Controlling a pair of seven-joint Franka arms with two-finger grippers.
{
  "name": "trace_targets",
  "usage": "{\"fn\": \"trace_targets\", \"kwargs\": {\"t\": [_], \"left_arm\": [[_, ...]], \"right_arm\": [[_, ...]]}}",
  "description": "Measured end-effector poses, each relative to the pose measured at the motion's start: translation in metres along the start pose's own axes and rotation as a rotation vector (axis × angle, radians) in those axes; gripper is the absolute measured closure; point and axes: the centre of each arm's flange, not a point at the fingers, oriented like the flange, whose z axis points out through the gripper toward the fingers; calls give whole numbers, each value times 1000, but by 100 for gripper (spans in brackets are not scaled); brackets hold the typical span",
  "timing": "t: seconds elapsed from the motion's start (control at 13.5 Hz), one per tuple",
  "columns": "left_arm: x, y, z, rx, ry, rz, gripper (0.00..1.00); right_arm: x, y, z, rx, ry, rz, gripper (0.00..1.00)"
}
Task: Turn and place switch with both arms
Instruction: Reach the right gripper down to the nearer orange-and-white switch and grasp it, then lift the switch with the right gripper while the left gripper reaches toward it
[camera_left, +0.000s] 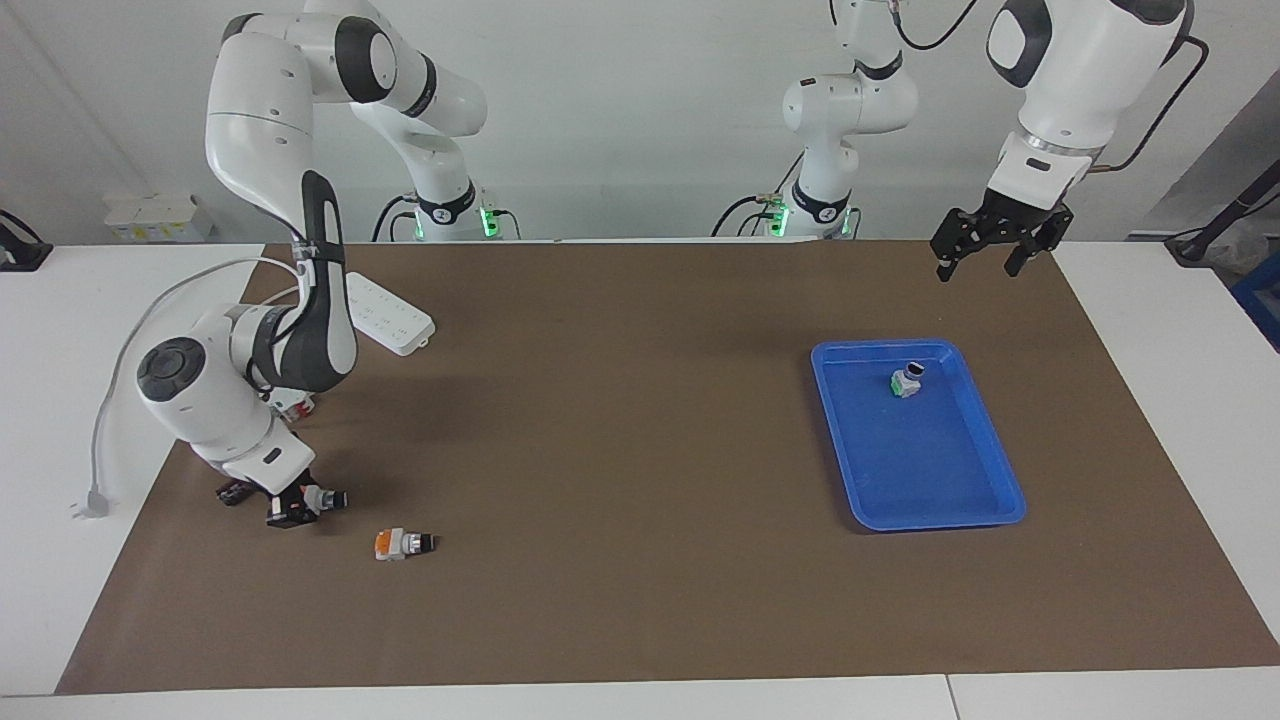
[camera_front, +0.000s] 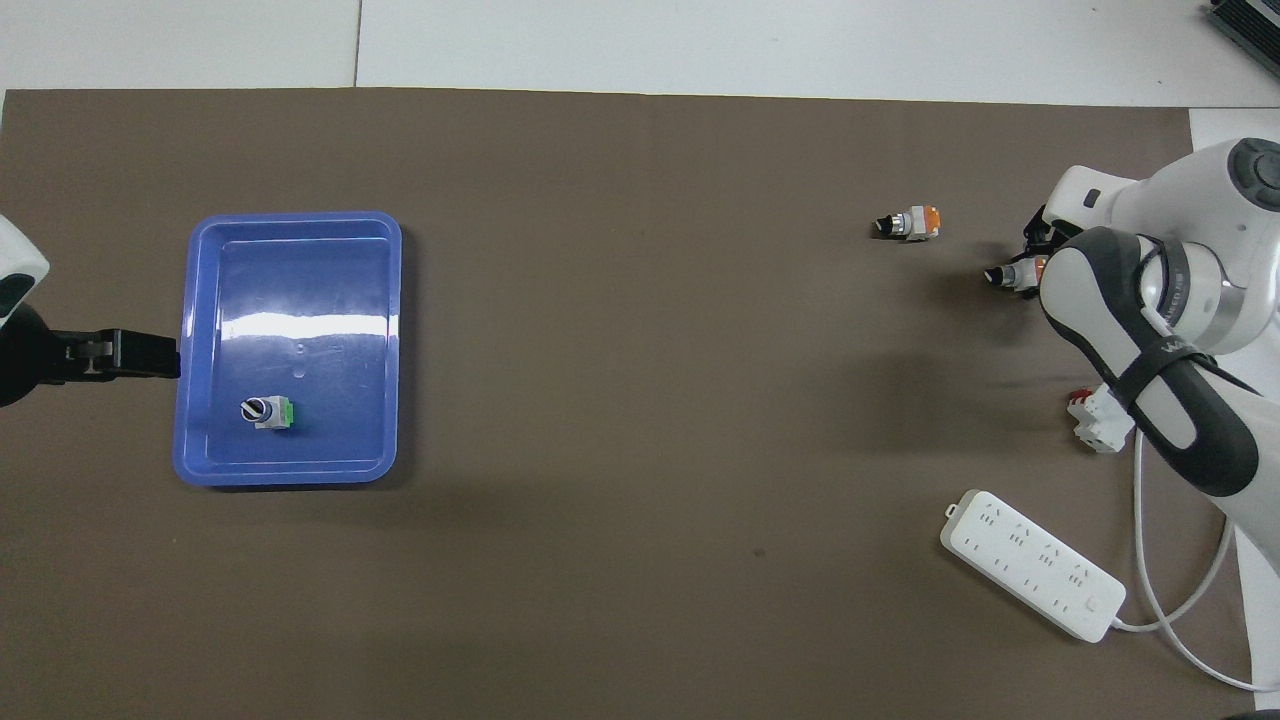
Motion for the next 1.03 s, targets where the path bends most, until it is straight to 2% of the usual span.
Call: {"fn": "trace_targets", "kwargs": {"t": [0.22, 0.37, 0.59, 0.89, 0.96, 1.03], "left_arm": [[-1, 0, 2, 0, -3, 0, 0], [-2, 0, 4, 0, -7, 1, 0], [-2, 4, 4, -12, -6, 3, 1], [-2, 19, 2, -180, -2, -63, 10], [-2, 24, 2, -231, 1, -84, 15], [-1, 30, 2, -287, 0, -109, 15]], "right_arm": [[16, 10, -15, -41, 34, 2, 59], [30, 15, -41, -77, 83, 19, 59], [67, 18, -86, -75, 138, 27, 59], [144, 25, -120, -64, 217, -31, 59], [161, 27, -125, -72, 249, -38, 59], [177, 29, -130, -77, 271, -35, 59]]}}
